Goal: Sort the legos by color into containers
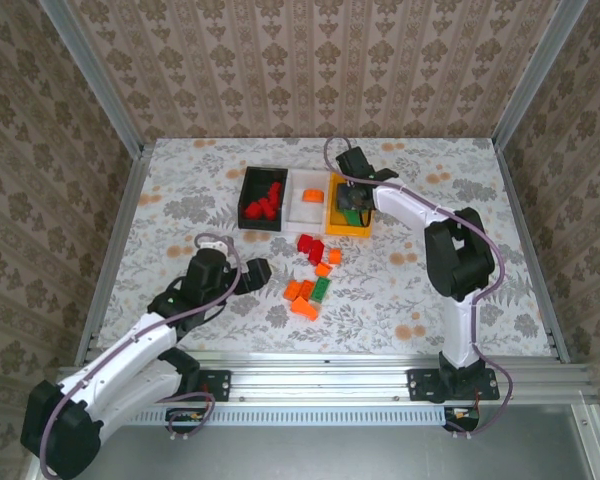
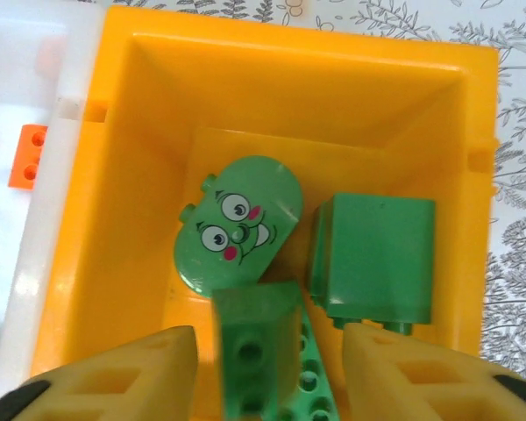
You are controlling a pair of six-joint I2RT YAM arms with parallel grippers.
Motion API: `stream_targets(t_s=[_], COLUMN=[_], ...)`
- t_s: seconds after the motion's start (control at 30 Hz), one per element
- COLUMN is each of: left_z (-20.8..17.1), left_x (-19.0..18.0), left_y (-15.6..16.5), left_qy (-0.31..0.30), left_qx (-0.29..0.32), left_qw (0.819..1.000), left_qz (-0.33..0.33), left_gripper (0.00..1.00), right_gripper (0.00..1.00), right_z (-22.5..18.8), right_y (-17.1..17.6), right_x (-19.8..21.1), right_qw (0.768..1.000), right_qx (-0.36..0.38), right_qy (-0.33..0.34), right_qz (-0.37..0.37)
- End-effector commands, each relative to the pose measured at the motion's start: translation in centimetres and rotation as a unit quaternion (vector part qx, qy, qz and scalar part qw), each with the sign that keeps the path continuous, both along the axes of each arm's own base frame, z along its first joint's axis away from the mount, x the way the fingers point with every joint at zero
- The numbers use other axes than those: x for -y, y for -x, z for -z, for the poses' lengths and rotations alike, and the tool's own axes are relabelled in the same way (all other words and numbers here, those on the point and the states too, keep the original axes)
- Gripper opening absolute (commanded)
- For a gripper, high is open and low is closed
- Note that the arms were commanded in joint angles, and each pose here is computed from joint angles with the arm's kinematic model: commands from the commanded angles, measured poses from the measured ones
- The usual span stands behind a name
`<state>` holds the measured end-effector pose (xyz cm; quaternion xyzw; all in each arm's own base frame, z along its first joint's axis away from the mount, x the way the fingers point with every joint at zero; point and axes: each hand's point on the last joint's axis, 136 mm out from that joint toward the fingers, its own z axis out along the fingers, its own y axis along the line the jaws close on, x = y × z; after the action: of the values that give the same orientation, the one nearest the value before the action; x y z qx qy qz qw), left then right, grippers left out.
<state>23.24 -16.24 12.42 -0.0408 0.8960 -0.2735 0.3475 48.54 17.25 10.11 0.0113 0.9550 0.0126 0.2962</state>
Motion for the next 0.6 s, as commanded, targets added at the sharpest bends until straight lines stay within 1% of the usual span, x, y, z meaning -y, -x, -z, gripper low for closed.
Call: stream_targets(t_s=[0.0, 0.1, 0.17, 0.23, 0.37, 0.47, 0.57], left_z=[0.8, 0.6, 0.5, 0.7, 1.8, 2.5, 3.2], left_x=[-0.6, -0.5, -0.3, -0.1, 0.6, 1.0, 0.7], left_y=[0.7, 0.6, 0.5, 0.3, 0.0, -0.1, -0.1], left_qy=[-0.009, -0.003, 0.002, 0.010, 0.024, 0.026, 0.021], left_qx=[-0.015, -0.012, -0.010, -0.011, -0.022, -0.031, -0.037], left_qw=[1.000, 1.000, 1.000, 1.000, 0.999, 0.999, 0.999], left_qz=[0.002, 0.001, 0.001, 0.001, 0.000, 0.003, -0.009], left_gripper=[1.00, 1.00, 1.00, 1.00, 1.00, 1.00, 1.00], right_gripper=[0.55, 0.56, 0.57, 0.57, 0.59, 0.60, 0.60], right_z=[-3.2, -5.3, -6.7, -7.3, -5.5, -2.8, -1.2], right_y=[0.1, 1.1, 2.8, 5.0, 10.8, 15.2, 18.6], right_x=[0.3, 0.7, 0.5, -0.1, -0.9, -0.8, -0.8], right_qw=[1.000, 0.999, 0.998, 0.997, 0.996, 0.995, 0.993], right_qx=[0.021, 0.040, 0.053, 0.063, 0.060, 0.036, 0.020], right_qy=[-0.002, -0.005, -0.020, -0.036, -0.069, -0.093, -0.111], right_qz=[-0.002, 0.002, 0.002, -0.003, 0.007, 0.025, 0.035])
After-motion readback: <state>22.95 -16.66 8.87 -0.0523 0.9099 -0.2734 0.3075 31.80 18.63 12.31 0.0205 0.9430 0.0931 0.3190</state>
